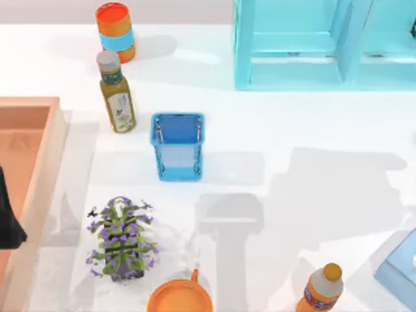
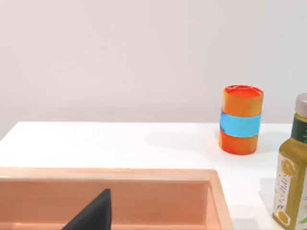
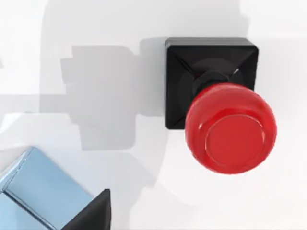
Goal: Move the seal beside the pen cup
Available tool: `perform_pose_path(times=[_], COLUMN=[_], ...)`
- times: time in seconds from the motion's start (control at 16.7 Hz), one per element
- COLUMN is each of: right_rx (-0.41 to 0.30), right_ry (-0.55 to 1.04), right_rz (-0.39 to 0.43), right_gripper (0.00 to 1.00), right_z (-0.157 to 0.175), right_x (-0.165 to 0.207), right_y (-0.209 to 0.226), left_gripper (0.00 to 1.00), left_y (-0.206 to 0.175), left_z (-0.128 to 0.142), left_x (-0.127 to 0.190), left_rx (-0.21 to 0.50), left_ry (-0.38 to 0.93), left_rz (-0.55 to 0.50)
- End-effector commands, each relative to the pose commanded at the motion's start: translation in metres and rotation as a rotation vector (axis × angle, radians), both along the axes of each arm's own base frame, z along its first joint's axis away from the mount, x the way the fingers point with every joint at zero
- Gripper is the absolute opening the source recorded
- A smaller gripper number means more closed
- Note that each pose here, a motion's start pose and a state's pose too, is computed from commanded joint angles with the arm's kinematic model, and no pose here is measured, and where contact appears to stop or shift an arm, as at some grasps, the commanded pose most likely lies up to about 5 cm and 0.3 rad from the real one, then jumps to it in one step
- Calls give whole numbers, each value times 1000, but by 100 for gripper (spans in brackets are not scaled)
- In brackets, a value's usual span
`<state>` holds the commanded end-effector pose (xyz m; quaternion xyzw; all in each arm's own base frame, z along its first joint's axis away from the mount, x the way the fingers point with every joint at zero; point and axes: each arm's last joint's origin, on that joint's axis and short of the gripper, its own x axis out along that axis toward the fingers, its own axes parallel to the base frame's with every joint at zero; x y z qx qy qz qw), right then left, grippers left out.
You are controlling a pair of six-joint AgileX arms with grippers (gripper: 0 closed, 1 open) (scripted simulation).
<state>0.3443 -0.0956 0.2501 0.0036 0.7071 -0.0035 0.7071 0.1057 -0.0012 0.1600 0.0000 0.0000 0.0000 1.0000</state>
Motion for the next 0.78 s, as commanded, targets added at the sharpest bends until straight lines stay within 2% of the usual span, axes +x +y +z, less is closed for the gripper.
perform_pose_path(times=[0.36, 0.78], right_rx=[0, -4], right_ry=[2, -15], right_rz=[2, 0], right_gripper=[100, 100], right_z=[-5, -81], right_x=[1, 3], right_y=[1, 0], left_gripper=[100, 100], left_y=[0, 0], left_z=[0, 0], left_x=[0, 0], left_rx=[0, 0], left_ry=[0, 0], left_rz=[0, 0])
